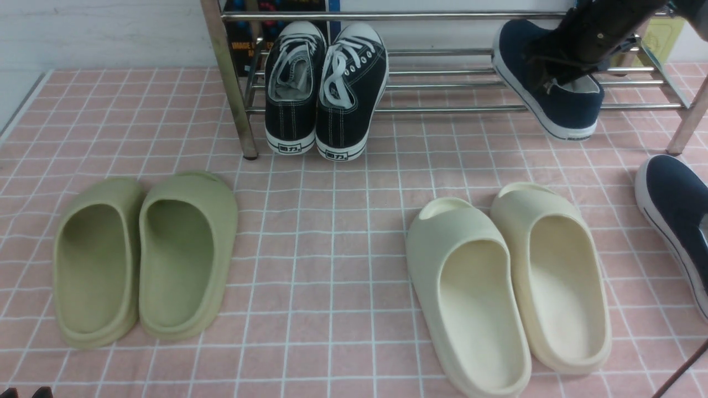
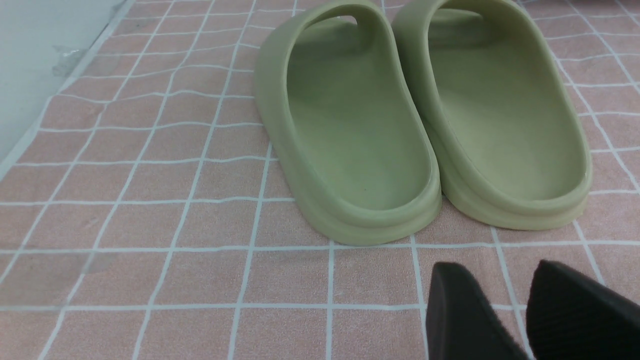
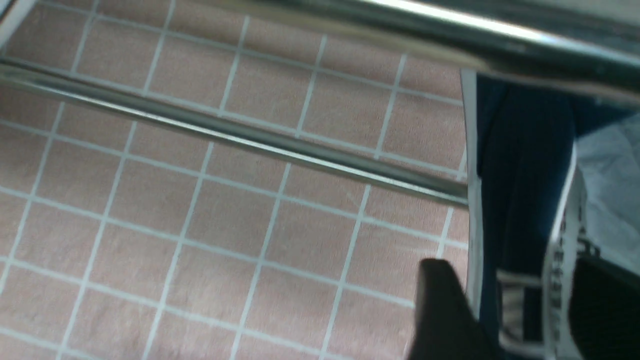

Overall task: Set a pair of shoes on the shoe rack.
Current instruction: Use the right arm to put a shoe into the shoe rack, then use the right arm to grab the shoe closest to it

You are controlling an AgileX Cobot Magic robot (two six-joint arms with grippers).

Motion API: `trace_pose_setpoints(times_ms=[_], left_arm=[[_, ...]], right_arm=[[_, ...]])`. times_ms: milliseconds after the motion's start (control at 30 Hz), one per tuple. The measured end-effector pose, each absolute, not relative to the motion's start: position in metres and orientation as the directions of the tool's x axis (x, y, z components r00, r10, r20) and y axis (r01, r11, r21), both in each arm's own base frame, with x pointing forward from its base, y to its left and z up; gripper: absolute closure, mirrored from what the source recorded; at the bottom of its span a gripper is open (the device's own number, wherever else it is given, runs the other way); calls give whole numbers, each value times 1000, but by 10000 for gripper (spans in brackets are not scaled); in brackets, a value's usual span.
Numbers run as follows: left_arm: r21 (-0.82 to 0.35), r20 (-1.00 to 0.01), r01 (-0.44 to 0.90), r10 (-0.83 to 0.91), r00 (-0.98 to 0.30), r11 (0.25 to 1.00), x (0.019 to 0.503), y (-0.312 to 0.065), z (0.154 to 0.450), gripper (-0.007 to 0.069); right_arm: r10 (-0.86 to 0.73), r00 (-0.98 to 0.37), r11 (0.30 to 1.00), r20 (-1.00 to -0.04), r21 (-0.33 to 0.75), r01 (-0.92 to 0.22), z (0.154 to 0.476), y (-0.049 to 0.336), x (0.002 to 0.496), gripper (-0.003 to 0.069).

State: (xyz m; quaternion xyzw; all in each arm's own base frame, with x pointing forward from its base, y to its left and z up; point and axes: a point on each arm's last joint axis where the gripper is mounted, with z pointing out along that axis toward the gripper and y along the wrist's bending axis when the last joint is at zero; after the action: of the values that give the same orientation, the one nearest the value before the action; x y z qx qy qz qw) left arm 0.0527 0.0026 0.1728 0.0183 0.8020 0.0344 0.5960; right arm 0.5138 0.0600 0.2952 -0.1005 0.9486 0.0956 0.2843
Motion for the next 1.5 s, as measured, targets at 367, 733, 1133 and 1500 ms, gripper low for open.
trace_pose_setpoints(times_ms=[367,733,1133,1500], left_arm=[[77,-955,-12,70,-290,997,53,3,173,384],[77,-955,-12,70,-290,997,53,3,173,384],[77,-955,-12,70,-290,997,53,3,173,384],[77,-955,-12,70,-290,997,53,3,173,384]], right_arm=[[-159,-817,978,-554,28,-209,366,45,446,183],[-32,-979,999,-200,11,-35,280,-14,338,229],[72,-978,997,-194,-9,75,202,-40,335,280],[68,-976,998,-206,2,68,214,-35,338,651]])
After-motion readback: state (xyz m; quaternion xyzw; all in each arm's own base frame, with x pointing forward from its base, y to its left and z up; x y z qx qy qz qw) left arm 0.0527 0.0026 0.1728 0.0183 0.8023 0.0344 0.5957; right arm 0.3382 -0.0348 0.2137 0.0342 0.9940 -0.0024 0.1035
